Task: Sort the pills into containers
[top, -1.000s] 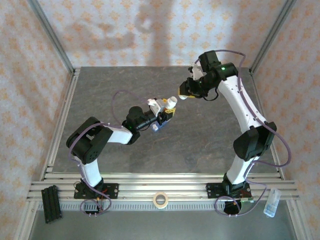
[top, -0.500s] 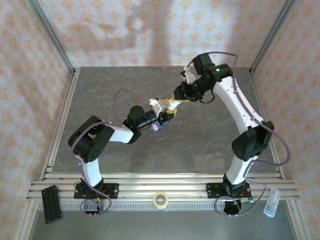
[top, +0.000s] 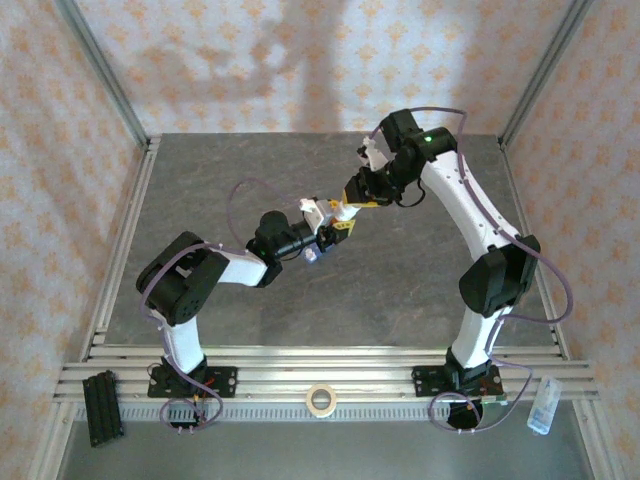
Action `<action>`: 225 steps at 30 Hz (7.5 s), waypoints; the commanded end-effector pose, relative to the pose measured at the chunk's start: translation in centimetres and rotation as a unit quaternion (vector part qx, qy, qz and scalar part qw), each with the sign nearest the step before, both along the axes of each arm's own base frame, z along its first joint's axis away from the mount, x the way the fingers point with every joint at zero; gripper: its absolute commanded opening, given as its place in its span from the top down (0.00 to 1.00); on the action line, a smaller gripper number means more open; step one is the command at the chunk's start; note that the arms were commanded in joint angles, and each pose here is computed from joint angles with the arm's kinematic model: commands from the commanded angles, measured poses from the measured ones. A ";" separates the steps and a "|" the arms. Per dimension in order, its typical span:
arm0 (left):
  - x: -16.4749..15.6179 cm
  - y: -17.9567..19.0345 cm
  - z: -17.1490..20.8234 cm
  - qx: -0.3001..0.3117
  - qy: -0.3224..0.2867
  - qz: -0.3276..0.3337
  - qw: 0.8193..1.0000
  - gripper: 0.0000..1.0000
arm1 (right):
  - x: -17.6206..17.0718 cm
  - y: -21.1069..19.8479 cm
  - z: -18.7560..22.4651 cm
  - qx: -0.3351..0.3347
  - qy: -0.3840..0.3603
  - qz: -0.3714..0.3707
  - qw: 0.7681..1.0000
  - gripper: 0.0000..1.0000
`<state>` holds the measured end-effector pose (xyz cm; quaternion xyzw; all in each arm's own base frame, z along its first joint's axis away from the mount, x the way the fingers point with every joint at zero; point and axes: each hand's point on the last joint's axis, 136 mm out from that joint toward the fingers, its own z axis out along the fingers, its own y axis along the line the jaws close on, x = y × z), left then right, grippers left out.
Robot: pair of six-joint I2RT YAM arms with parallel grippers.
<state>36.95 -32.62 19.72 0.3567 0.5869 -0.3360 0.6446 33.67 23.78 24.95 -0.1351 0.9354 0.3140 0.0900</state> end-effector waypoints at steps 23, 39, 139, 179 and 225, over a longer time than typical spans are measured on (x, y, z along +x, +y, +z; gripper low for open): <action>-1.0 -1.2 4.1 -0.028 -0.040 -0.041 0.998 1.00 | -0.2 1.0 -4.1 0.024 0.075 -0.044 0.996 0.58; -0.8 -1.0 3.0 -0.021 -0.032 -0.030 0.999 1.00 | 1.6 0.5 -2.5 0.012 0.037 -0.086 0.996 0.37; -0.3 -1.3 2.8 -0.026 -0.015 -0.032 0.999 1.00 | 2.5 -2.7 4.4 -0.021 -0.179 -0.089 0.980 0.23; -0.4 -1.5 3.3 -0.030 -0.017 -0.038 0.999 1.00 | 0.2 -1.0 -0.5 -0.016 -0.112 0.018 0.993 0.52; -1.0 -1.1 3.3 -0.027 -0.012 -0.042 0.999 1.00 | -0.9 -1.6 3.9 -0.013 -0.203 0.028 0.979 0.25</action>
